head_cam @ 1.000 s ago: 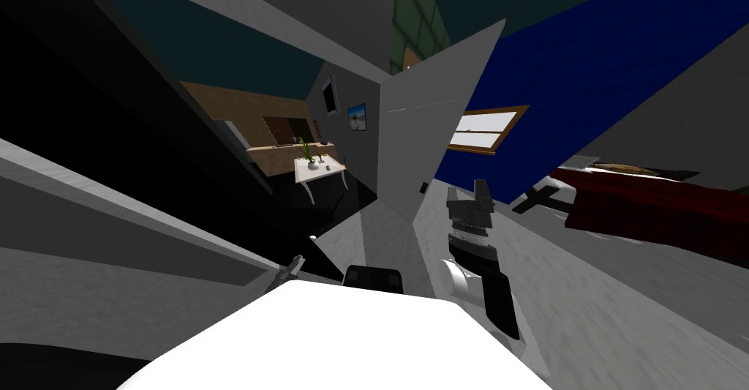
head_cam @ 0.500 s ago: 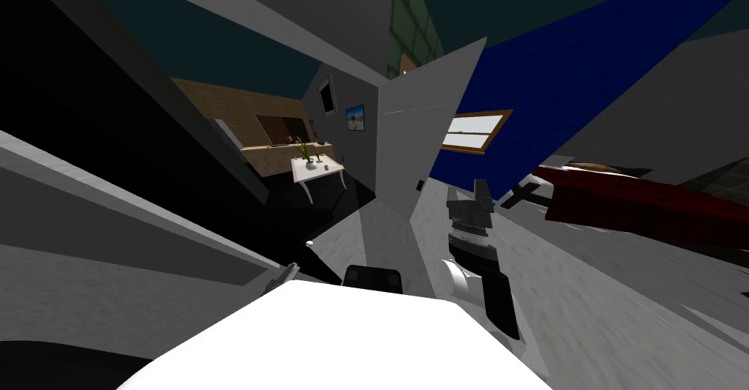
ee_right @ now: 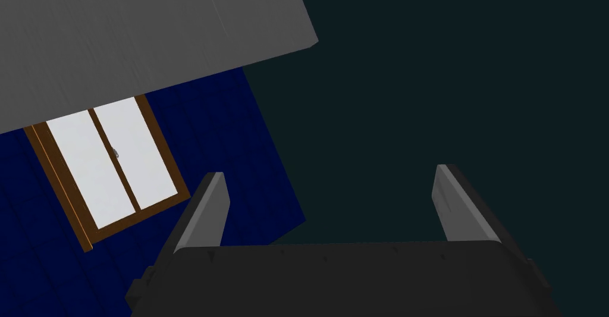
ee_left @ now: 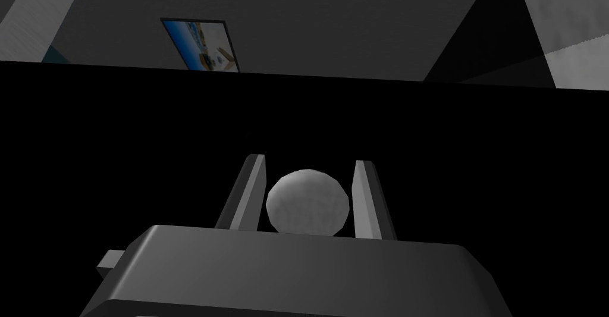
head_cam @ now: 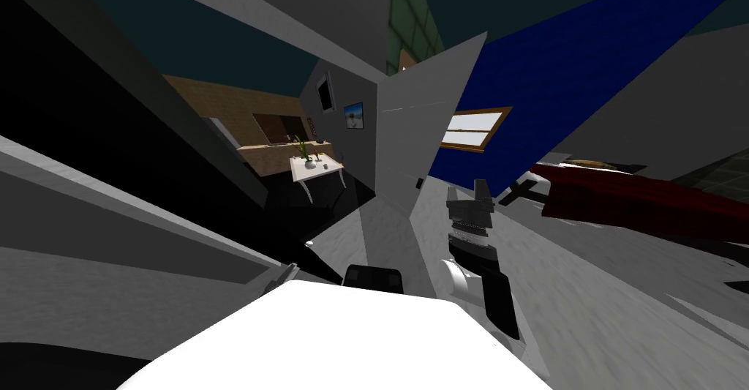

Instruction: Pull the door open

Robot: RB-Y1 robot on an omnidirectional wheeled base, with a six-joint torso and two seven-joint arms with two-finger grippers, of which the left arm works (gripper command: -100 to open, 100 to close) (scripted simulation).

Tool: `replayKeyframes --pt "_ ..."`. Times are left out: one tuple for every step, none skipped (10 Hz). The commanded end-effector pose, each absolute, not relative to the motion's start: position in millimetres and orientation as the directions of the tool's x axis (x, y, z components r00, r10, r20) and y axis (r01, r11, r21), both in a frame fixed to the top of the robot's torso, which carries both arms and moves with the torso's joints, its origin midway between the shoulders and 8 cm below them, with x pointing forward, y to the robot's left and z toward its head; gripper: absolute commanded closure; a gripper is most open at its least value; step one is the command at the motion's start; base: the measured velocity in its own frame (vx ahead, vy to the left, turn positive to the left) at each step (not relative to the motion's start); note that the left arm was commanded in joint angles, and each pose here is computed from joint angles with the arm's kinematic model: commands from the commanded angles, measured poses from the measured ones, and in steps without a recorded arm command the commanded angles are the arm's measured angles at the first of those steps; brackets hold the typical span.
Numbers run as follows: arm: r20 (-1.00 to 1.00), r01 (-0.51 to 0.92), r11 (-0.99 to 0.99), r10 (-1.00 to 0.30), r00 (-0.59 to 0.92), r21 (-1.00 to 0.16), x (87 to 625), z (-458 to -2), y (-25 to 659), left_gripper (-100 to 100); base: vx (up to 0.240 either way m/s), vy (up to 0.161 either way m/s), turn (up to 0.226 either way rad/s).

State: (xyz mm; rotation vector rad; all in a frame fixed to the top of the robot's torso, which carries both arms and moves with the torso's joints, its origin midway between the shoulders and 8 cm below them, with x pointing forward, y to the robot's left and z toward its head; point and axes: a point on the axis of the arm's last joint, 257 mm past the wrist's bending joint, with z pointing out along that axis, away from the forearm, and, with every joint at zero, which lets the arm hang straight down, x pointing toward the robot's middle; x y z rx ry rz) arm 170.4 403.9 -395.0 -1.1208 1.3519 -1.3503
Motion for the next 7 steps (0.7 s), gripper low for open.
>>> replayKeyframes --pt "0.007 -0.025 -0.001 -0.975 -0.222 -1.0 165 -400 395 100 -0.212 0.014 -0.013" --pt "0.005 -0.026 0.001 -0.971 -0.24 -1.0 164 -400 391 100 -0.177 0.02 0.011" --pt "0.004 -0.026 0.003 -0.966 -0.26 -1.0 163 -399 386 100 -0.171 0.028 0.022" --pt "0.001 -0.031 0.006 -0.973 -0.232 -1.0 158 -400 392 -100 -0.189 0.031 0.209" --pt "0.0 -0.022 0.005 -0.973 -0.23 -1.0 153 -397 391 -100 -0.209 0.046 0.221" --pt "0.0 -0.011 0.003 -0.973 -0.231 -1.0 150 -395 389 -100 -0.17 0.112 0.123" --pt "0.0 -0.002 0.001 -0.972 -0.233 -1.0 148 -392 388 -100 -0.121 0.163 0.044"
